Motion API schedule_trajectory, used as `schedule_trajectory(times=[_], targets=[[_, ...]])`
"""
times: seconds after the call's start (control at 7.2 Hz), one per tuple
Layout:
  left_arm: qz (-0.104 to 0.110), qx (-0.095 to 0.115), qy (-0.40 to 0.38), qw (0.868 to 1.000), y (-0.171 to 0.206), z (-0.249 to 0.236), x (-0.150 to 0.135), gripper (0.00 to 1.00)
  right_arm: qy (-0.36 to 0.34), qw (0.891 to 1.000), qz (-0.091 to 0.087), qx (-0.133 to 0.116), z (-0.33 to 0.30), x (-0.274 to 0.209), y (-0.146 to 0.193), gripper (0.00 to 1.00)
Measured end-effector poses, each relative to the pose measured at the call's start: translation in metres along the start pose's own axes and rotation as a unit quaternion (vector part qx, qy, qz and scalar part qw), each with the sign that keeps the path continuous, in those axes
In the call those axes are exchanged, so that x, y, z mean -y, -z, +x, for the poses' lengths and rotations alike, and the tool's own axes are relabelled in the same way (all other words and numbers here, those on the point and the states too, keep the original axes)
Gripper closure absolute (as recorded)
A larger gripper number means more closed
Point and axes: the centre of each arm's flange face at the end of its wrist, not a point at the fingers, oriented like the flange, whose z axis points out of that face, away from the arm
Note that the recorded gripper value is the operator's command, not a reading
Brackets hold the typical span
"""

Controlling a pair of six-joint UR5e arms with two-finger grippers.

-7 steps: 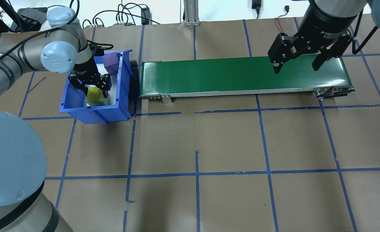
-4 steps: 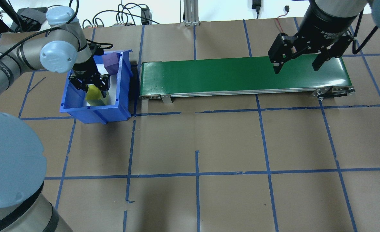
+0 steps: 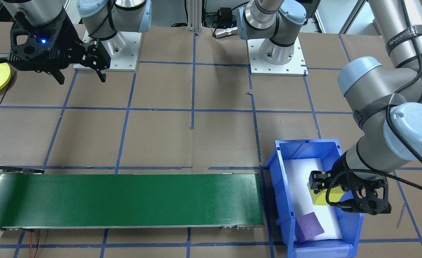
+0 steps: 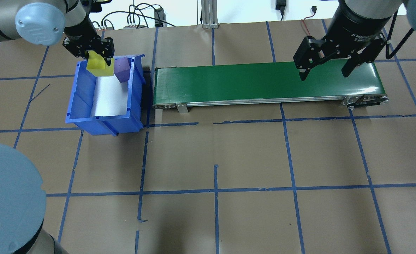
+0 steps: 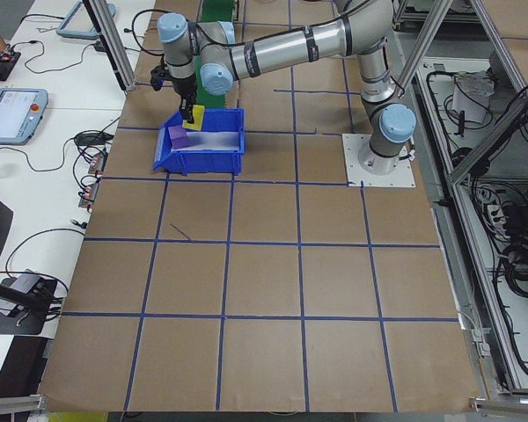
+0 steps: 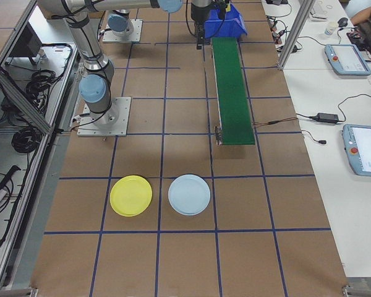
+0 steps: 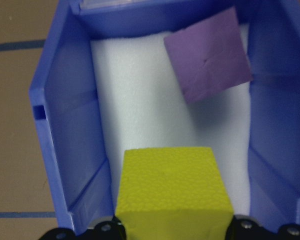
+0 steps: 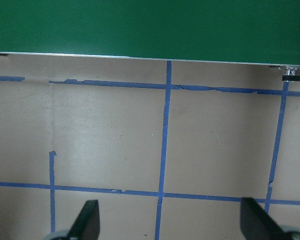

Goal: Move block left to right into plate

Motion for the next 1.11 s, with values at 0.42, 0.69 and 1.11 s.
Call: schedule_trajectory(times=[0.42, 0.69, 1.11], targets=[[0.014, -0.014, -0.020, 1.000, -0.013, 0.117, 0.003, 0.49, 0.000, 1.000, 0.000, 0.000, 0.000, 0.000, 0.000, 0.00], [0.002, -0.015, -0.042, 0.999, -0.049, 0.165, 0.001, 0.49, 0.000, 1.000, 0.000, 0.000, 0.000, 0.000, 0.000, 0.00], [-0.011, -0.015, -0.063, 0.998, -0.077, 0.178, -0.004, 0.00, 0.000, 1.000, 0.000, -0.001, 0.000, 0.000, 0.000, 0.00]])
